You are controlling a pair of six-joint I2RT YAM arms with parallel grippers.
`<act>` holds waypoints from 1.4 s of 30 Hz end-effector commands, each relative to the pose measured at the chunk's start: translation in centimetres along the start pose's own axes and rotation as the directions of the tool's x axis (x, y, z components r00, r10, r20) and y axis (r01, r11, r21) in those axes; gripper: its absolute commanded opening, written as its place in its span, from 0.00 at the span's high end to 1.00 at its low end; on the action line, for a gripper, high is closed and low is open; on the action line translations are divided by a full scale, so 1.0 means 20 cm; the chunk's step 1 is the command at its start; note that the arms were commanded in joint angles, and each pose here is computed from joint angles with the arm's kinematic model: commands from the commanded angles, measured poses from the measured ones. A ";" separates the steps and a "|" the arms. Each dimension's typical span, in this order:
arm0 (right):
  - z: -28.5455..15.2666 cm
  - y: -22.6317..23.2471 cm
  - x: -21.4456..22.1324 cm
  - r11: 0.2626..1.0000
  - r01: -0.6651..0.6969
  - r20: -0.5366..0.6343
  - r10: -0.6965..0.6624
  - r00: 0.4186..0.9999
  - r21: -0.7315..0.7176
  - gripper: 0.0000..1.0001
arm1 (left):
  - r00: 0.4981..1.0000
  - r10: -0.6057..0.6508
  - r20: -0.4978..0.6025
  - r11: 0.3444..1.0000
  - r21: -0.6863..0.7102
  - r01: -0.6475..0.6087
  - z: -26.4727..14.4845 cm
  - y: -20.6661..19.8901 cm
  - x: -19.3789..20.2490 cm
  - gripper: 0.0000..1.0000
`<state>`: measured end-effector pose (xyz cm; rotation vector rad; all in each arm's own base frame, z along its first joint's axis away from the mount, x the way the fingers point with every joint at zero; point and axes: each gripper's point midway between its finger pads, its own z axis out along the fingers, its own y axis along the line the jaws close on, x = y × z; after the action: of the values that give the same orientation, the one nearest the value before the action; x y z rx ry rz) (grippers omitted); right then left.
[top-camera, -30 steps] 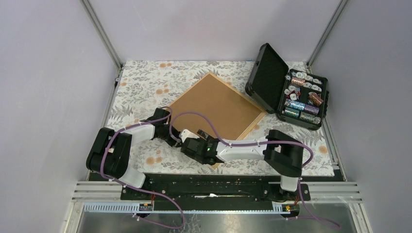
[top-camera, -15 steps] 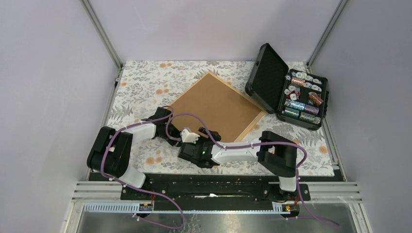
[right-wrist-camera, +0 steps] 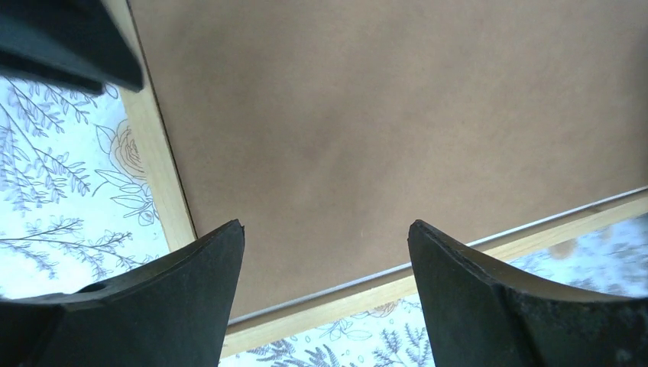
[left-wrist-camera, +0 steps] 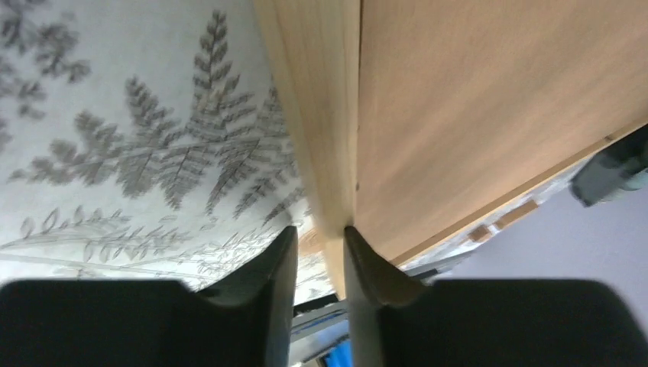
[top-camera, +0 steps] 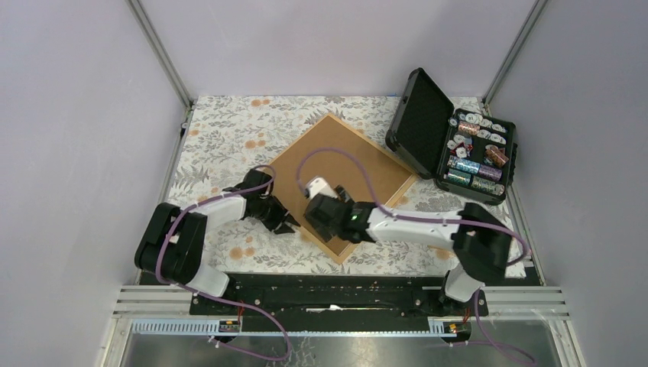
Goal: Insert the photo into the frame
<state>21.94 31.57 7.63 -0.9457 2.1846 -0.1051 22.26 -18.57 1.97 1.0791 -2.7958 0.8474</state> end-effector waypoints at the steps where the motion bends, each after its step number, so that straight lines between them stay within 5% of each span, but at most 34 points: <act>1: -0.08 0.05 -0.09 0.915 -0.295 0.007 0.309 0.951 -0.276 0.14 | 0.962 0.147 0.228 0.962 -0.259 -0.086 -0.08 0.30 -0.14 0.58; 8: -0.03 0.18 -0.07 0.777 -0.339 -0.151 0.307 0.940 -0.530 0.11 | 0.908 0.215 0.360 0.976 -0.064 -0.206 -0.36 0.03 -0.29 0.03; 14: 0.07 0.23 -0.24 0.633 -0.492 -0.230 0.453 0.861 -0.598 0.12 | 0.931 0.080 0.356 0.976 0.160 -0.145 -0.41 -0.01 -0.51 0.07; 19: 0.21 0.22 -0.45 0.508 -0.572 -0.265 0.553 0.790 -0.644 0.24 | 0.920 0.077 0.385 0.982 0.130 -0.137 -0.43 -0.02 -0.68 0.12; 24: 0.36 0.20 -0.50 0.607 -0.549 -0.238 0.517 0.822 -0.575 0.27 | 0.911 0.026 0.412 0.977 0.181 -0.110 -0.47 -0.04 -0.86 0.26; 29: 0.35 0.24 -0.50 0.590 -0.554 -0.276 0.498 0.822 -0.587 0.26 | 0.899 0.081 0.430 0.957 0.218 -0.190 -0.48 -0.16 -0.97 0.26; 34: 0.41 0.25 -0.59 0.573 -0.588 -0.291 0.528 0.798 -0.571 0.28 | 0.857 0.116 0.502 0.951 0.194 -0.242 -0.54 -0.29 -1.13 0.02; 39: 0.37 0.22 -0.58 0.568 -0.611 -0.307 0.543 0.782 -0.551 0.30 | 0.807 0.210 0.552 0.932 0.136 -0.336 -0.56 -0.46 -1.36 0.01; 42: 0.29 0.12 -0.51 0.602 -0.613 -0.315 0.533 0.786 -0.512 0.28 | 0.851 0.261 0.456 0.916 0.161 -0.367 -0.43 -0.56 -1.43 0.01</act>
<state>29.67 43.39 5.63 -0.4889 2.5903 0.9496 45.80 -2.36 9.04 1.1608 -3.3410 1.0684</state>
